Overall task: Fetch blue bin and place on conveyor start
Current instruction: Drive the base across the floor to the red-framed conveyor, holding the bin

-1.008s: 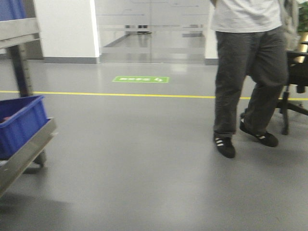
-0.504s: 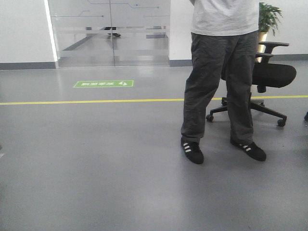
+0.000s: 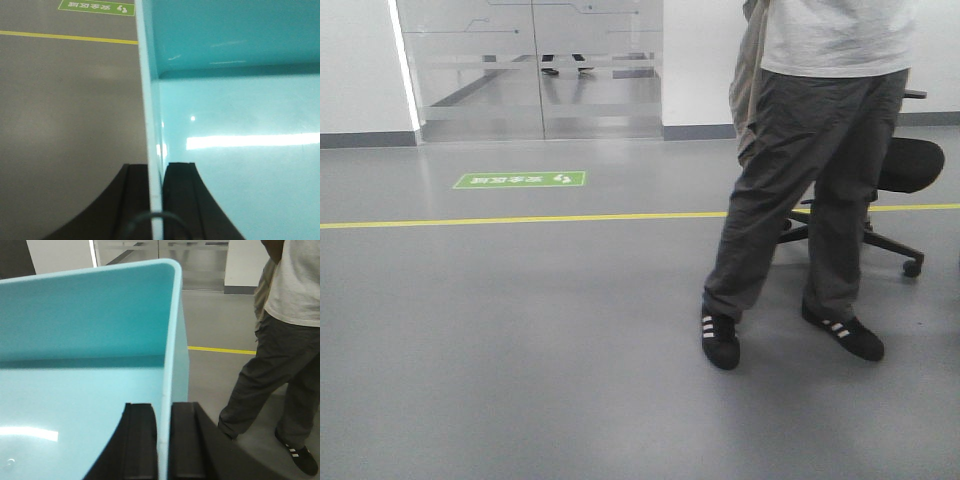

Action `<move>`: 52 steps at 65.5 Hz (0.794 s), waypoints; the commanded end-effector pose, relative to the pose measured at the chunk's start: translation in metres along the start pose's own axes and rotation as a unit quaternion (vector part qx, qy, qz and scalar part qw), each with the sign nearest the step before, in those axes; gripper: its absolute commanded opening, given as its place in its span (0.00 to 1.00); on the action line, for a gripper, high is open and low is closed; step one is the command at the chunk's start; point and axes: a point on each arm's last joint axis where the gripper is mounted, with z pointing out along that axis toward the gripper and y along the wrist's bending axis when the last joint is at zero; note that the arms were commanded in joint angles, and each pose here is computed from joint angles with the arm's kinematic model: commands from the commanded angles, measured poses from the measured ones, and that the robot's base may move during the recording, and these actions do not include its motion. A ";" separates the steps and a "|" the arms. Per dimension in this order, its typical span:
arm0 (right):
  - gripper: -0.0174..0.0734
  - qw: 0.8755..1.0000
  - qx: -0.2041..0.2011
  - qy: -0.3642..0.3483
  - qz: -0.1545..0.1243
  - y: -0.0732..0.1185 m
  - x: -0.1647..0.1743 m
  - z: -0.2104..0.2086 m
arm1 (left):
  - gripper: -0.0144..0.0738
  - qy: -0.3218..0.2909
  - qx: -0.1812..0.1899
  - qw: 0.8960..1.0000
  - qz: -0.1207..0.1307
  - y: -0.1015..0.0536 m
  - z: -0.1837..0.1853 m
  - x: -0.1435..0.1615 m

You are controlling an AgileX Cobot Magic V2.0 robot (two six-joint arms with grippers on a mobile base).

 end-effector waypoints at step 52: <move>0.01 0.996 -0.055 -0.064 -0.003 0.011 -0.014 -0.007 | 0.04 -0.024 0.029 0.999 0.006 -0.006 -0.001 -0.005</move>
